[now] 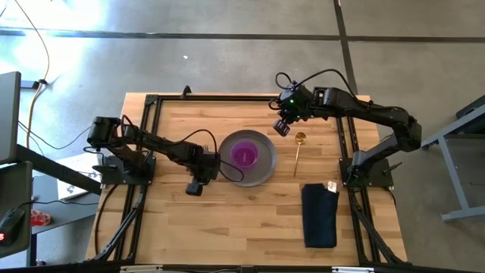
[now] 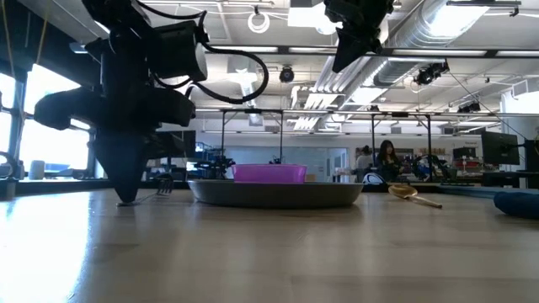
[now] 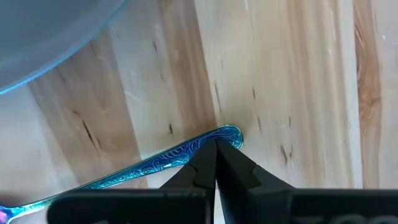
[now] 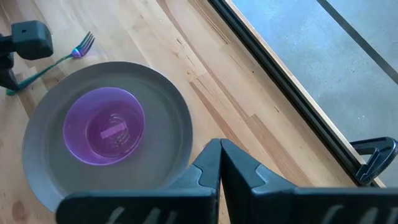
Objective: Set table place
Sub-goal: Put the fork to the left of the gray plate, then adjust the gray plate
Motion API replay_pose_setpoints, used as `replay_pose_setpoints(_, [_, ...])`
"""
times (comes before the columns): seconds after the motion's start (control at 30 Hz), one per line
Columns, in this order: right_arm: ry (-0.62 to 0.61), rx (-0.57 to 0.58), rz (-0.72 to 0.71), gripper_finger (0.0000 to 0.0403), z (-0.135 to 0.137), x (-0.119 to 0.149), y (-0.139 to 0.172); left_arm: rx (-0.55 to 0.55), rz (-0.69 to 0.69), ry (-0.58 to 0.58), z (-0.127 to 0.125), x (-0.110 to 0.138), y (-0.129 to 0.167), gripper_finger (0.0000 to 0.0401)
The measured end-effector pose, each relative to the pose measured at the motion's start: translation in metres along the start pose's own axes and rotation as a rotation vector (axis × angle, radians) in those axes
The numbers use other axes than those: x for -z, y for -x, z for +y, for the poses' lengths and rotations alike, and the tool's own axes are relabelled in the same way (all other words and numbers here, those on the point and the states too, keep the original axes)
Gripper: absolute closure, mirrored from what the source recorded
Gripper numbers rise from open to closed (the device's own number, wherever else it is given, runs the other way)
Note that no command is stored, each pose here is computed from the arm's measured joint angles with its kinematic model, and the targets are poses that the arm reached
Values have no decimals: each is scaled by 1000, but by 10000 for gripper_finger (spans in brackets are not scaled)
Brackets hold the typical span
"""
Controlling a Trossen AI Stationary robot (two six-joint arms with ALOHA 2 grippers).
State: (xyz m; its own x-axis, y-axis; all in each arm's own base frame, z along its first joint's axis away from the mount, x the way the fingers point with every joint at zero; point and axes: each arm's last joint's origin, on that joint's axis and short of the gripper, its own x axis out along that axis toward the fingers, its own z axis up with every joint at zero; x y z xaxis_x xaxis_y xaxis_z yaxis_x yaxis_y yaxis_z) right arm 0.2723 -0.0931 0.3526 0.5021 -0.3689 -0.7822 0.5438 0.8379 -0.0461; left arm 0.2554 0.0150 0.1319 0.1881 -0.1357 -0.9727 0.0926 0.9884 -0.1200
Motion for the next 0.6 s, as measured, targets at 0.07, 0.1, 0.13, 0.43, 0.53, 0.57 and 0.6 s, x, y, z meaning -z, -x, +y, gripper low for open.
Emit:
replay_pose_setpoints(0.07, [0,0,0,403,0,0,0,-5,-1,-5,-1,0,0,401])
replay_pose_setpoints(0.1, [0,0,0,403,0,0,0,-12,-2,-6,-1,-1,0,401])
replay_pose_setpoints(0.13, [0,0,0,403,0,0,0,-19,0,-9,-1,-2,1,401])
replay_pose_setpoints(0.43, [0,-2,1,403,0,0,0,-209,103,-56,2,-19,38,401])
replay_pose_setpoints(0.53, [0,-2,1,403,0,0,0,-263,28,-69,2,-27,58,401])
replay_pose_setpoints(0.57, [0,-2,1,403,0,0,0,-284,7,-64,2,-27,63,401])
replay_pose_setpoints(0.6, [0,-3,1,403,0,0,0,-306,-3,-53,2,-27,67,401])
